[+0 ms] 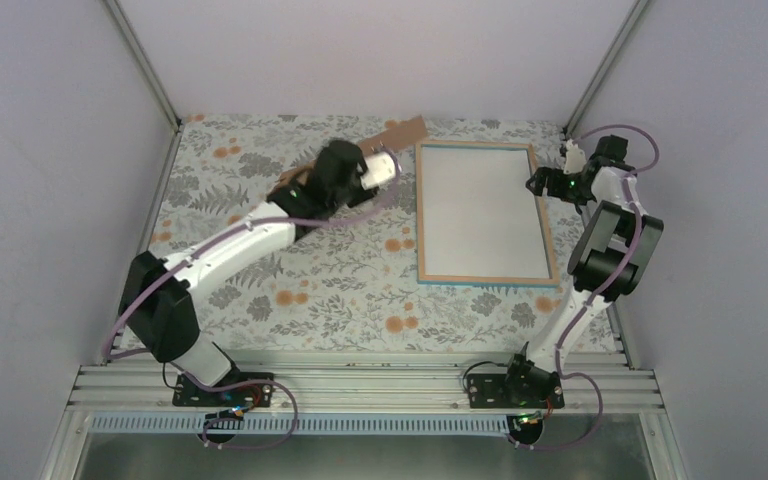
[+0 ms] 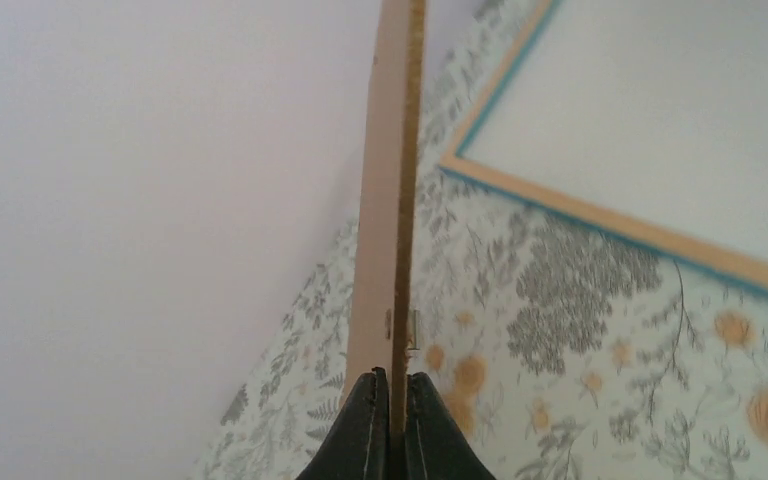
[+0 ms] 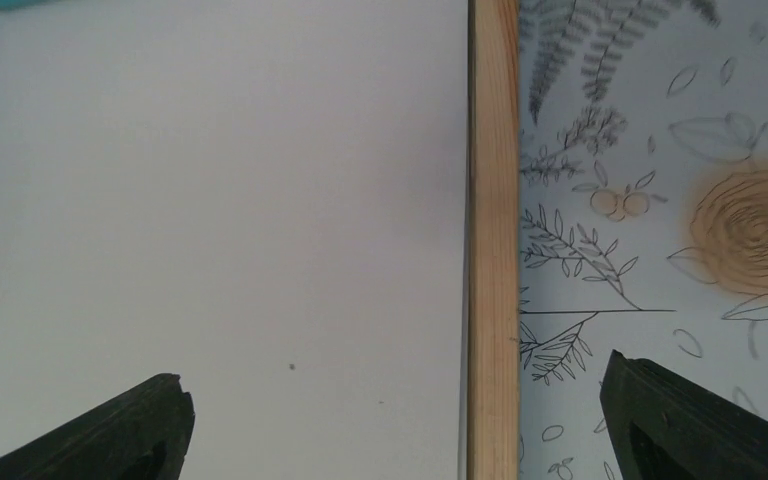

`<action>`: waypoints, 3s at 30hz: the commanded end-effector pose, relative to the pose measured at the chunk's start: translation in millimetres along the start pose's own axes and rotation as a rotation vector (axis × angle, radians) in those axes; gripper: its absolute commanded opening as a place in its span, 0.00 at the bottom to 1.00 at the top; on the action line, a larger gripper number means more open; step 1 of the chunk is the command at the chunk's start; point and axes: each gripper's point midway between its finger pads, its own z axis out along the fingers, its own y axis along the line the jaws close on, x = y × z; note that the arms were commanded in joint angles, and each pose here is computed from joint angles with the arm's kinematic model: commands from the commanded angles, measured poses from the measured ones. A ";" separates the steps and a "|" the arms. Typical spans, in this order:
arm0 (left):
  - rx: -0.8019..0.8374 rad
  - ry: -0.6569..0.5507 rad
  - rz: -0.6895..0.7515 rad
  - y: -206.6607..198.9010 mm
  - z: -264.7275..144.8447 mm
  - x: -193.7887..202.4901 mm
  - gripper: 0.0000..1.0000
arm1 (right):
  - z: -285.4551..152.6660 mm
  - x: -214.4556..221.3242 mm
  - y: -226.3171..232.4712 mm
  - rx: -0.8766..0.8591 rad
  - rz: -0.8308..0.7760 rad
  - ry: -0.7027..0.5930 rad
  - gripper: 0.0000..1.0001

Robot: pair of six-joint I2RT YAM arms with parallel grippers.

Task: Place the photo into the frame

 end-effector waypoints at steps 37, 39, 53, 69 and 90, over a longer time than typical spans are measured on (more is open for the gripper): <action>0.899 -0.301 -1.519 127.8 -72.4 67.7 0.02 | 67.3 102.2 131.9 -0.475 0.120 0.241 0.95; 0.895 -0.288 -1.540 128.5 -70.9 76.0 0.03 | 66.7 107.9 135.4 -0.463 0.119 0.253 0.95; 0.914 -0.141 -1.787 72.2 -68.8 119.2 0.03 | 33.5 175.0 151.7 -0.443 0.404 0.381 0.97; 0.856 -0.146 -1.802 10.9 -40.1 145.7 0.02 | 5.6 199.5 201.7 -0.556 0.625 0.382 1.00; 0.898 0.023 -1.857 -48.1 24.9 156.0 0.02 | 9.3 198.7 200.8 -0.544 0.617 0.385 0.98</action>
